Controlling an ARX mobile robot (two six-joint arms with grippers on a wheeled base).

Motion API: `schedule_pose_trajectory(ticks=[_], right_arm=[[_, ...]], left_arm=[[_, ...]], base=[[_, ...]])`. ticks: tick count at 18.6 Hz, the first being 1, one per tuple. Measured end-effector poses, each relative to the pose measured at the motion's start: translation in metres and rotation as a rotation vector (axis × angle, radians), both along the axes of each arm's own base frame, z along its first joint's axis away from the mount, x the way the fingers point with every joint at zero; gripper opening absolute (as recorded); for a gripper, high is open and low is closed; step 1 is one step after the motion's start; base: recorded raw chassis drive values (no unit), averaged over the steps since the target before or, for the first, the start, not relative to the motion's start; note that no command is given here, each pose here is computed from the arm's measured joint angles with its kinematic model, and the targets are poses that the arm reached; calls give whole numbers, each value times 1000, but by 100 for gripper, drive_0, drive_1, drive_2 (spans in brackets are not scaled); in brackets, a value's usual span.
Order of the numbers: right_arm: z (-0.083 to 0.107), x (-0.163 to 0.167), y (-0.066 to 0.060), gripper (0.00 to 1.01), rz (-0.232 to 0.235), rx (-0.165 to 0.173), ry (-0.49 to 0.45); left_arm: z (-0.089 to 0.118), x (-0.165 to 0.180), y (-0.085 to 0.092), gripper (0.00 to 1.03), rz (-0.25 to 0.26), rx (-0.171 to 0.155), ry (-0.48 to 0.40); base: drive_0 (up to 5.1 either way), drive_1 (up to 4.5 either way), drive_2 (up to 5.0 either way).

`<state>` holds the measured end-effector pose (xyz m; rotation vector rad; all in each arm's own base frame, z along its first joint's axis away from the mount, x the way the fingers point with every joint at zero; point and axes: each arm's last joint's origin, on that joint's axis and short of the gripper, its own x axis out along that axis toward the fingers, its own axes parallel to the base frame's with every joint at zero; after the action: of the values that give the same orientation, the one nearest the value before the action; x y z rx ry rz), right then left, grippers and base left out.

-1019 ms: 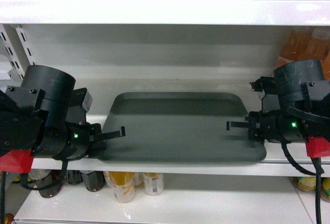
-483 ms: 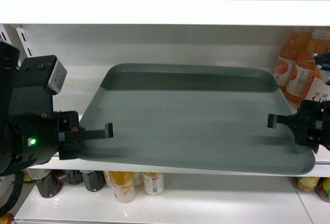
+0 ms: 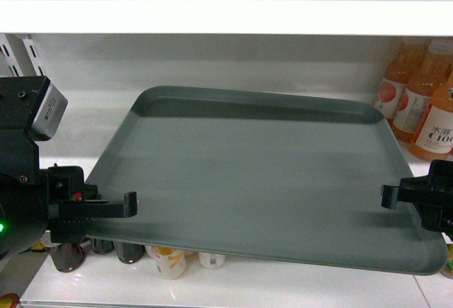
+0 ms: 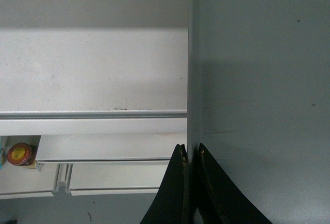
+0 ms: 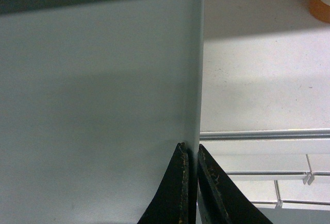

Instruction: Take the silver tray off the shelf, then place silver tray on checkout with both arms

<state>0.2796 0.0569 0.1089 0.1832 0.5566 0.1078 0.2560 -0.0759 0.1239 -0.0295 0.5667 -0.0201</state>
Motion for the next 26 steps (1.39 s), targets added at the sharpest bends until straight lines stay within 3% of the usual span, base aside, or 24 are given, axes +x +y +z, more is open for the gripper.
schedule_pose_trajectory(ticks=[26], right_arm=[[0, 0, 1, 3, 5, 1, 2]], left_arm=[[-1, 0, 0, 2, 0, 14, 3]], base=[[-2, -430, 426]])
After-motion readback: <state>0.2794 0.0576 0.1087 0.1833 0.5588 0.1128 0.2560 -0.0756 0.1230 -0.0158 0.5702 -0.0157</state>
